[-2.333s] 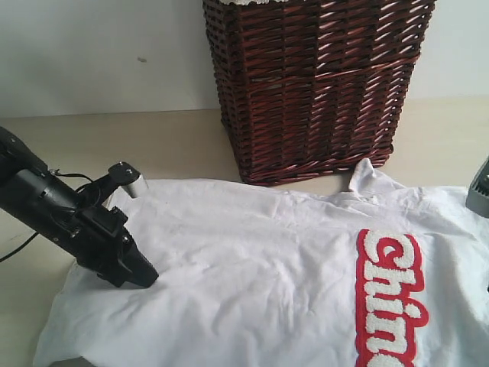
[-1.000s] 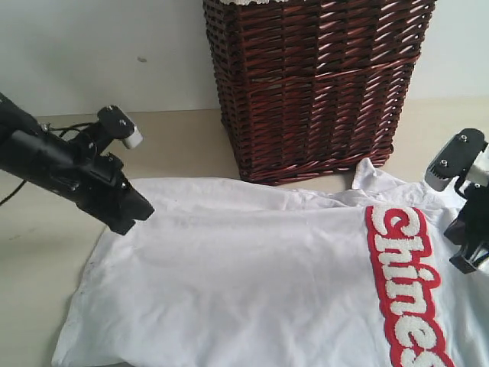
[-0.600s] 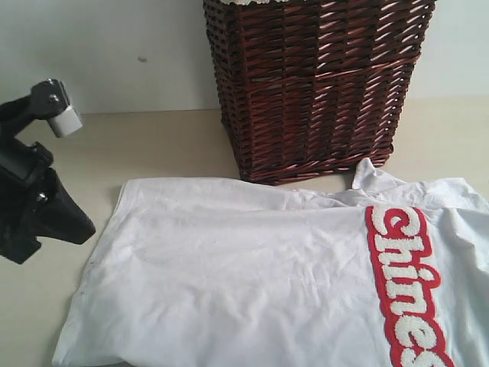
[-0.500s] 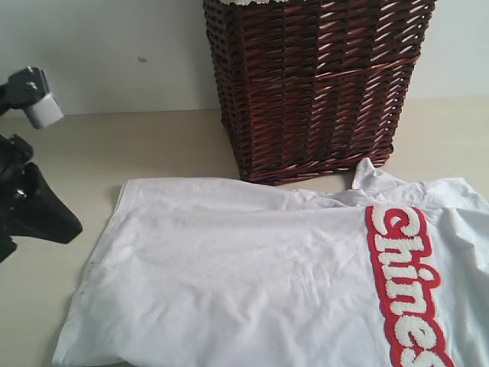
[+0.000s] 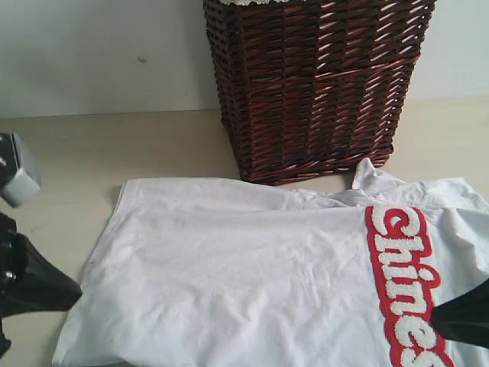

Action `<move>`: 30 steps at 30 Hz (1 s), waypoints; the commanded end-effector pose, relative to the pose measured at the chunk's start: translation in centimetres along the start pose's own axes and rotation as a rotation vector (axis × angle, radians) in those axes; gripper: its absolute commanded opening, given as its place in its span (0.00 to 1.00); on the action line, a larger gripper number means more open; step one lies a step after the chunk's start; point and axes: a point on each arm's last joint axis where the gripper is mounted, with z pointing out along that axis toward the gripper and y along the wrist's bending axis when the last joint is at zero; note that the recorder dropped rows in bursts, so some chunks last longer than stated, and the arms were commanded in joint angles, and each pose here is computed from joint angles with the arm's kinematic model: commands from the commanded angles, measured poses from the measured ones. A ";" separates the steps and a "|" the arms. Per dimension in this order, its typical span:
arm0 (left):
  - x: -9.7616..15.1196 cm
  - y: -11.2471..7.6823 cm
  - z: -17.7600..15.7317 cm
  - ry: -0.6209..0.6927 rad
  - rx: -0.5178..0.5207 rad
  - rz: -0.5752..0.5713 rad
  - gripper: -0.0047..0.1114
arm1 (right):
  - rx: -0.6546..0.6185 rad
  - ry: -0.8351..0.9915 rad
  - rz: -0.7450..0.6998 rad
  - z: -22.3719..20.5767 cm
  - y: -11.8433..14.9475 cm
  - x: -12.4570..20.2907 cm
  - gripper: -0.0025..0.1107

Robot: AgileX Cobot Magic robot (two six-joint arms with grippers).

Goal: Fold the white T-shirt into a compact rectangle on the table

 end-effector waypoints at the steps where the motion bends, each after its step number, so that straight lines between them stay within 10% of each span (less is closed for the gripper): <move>1: 1.6 0.7 2.2 -0.023 -0.062 0.050 0.04 | -0.021 0.029 0.029 1.2 -0.5 1.0 0.02; 10: 1.2 2.8 4.4 -0.108 -0.149 0.113 0.04 | 0.006 0.023 -0.003 1.1 -0.6 0.9 0.02; 16: -0.3 3.3 1.2 -0.267 -0.399 0.087 0.04 | 0.342 -0.158 -0.042 -1.9 -0.2 -0.5 0.02; 22: -1.8 1.4 -3.9 -0.563 -0.531 -0.084 0.04 | 0.772 -0.476 0.222 -6.5 0.7 -1.2 0.02; 27: -1.4 -0.8 -6.5 -0.682 -0.580 -0.039 0.04 | 0.850 -0.740 0.548 -8.5 1.5 -1.0 0.15; 30: -0.4 -1.8 -6.7 -0.701 -0.586 -0.028 0.04 | 0.887 -0.715 0.504 -8.7 2.0 -0.7 0.23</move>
